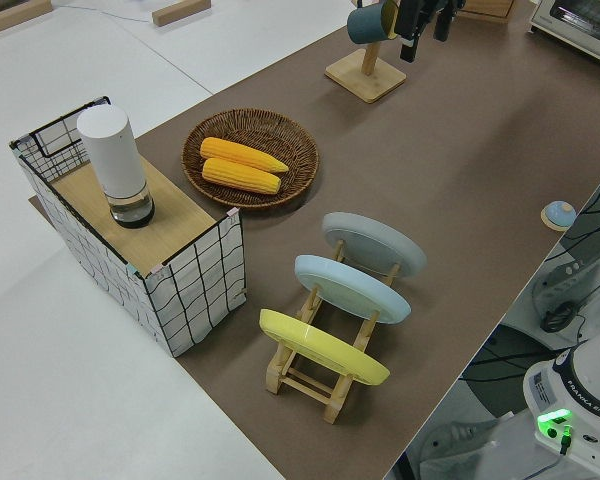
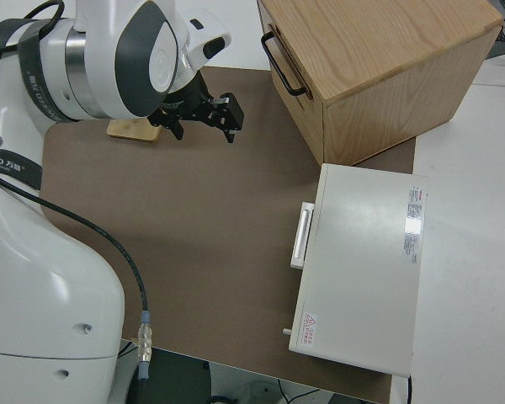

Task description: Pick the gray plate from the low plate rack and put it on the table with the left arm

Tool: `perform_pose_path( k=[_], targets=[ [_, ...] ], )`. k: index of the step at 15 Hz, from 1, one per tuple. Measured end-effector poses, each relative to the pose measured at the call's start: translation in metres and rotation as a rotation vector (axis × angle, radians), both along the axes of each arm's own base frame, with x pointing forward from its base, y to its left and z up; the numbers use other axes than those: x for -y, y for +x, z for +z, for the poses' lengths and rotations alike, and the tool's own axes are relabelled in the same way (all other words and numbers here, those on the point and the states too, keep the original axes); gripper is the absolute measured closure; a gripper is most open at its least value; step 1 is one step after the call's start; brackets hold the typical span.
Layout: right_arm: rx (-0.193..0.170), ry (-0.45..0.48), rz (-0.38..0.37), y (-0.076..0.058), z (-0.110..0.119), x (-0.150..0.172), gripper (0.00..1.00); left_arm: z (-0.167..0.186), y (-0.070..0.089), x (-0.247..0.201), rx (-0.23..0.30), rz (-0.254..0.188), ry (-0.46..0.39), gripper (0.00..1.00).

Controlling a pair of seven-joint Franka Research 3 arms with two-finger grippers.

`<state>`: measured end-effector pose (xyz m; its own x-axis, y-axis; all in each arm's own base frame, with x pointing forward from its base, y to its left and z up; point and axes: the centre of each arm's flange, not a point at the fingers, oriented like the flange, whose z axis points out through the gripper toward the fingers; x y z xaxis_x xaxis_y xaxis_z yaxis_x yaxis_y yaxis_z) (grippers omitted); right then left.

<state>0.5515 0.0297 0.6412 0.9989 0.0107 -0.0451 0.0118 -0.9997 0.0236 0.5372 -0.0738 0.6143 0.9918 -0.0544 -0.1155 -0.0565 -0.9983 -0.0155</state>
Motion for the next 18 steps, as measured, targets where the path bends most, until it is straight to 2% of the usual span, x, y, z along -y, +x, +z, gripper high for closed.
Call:
perform_pose_path(
  k=[10,14,18],
  targets=[
    [0.0,0.0,0.0,0.0,0.0,0.0,0.01,-0.003,0.0,0.0,-0.007,-0.002,0.005,0.0],
    [0.0,0.0,0.0,0.0,0.0,0.0,0.01,-0.004,0.001,-0.01,-0.009,-0.055,0.042,0.0],
    [0.0,0.0,0.0,0.0,0.0,0.0,0.01,-0.005,0.003,-0.042,-0.014,-0.066,0.06,0.0]
  ],
)
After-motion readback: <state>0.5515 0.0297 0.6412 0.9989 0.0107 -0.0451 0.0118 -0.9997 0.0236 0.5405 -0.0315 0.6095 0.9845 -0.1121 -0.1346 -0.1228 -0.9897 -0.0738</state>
